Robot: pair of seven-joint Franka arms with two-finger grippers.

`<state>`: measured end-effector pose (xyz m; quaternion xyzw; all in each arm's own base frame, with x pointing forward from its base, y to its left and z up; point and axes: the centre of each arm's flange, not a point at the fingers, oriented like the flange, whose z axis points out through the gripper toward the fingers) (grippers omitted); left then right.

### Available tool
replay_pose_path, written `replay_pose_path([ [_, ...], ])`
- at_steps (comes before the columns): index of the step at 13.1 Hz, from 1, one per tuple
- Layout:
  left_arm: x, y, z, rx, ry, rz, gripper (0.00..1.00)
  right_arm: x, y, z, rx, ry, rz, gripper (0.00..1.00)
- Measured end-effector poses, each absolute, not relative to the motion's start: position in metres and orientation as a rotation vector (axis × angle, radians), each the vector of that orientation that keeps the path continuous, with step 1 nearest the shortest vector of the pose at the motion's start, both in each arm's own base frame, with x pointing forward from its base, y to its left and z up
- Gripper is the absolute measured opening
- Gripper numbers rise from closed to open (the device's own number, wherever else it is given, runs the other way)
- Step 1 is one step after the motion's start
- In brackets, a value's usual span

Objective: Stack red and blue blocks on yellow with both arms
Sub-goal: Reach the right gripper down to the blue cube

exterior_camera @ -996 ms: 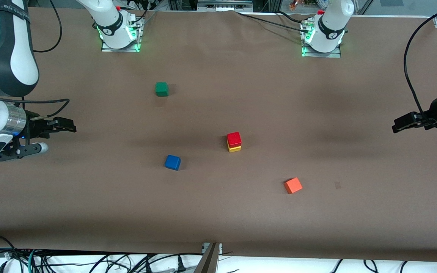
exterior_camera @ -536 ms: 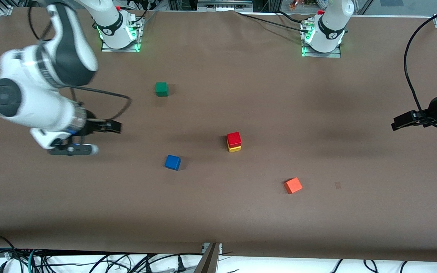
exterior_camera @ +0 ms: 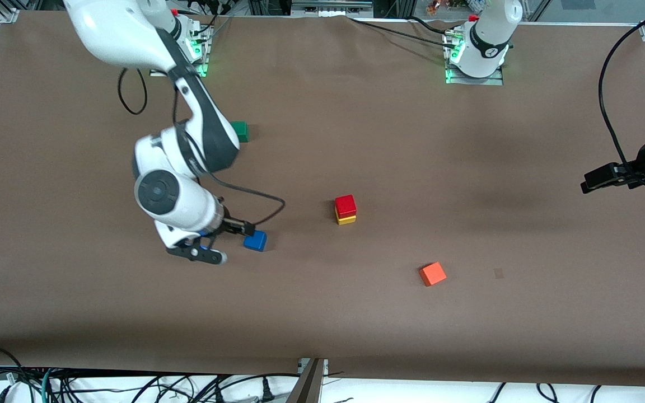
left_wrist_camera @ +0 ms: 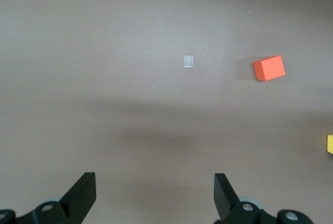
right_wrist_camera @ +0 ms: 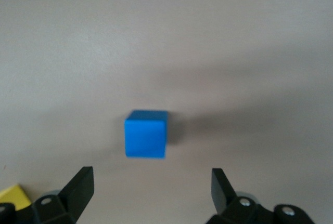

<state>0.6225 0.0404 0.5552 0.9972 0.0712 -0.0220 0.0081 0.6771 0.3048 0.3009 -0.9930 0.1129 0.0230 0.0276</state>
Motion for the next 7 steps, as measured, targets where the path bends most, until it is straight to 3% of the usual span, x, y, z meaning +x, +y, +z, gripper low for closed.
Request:
replay_pose_path([
  [7, 0.623, 0.044, 0.553, 3.116, 0.230, -0.073, 1.00, 0.678, 0.324, 0.216, -3.097, 0.353, 0.025, 0.96],
])
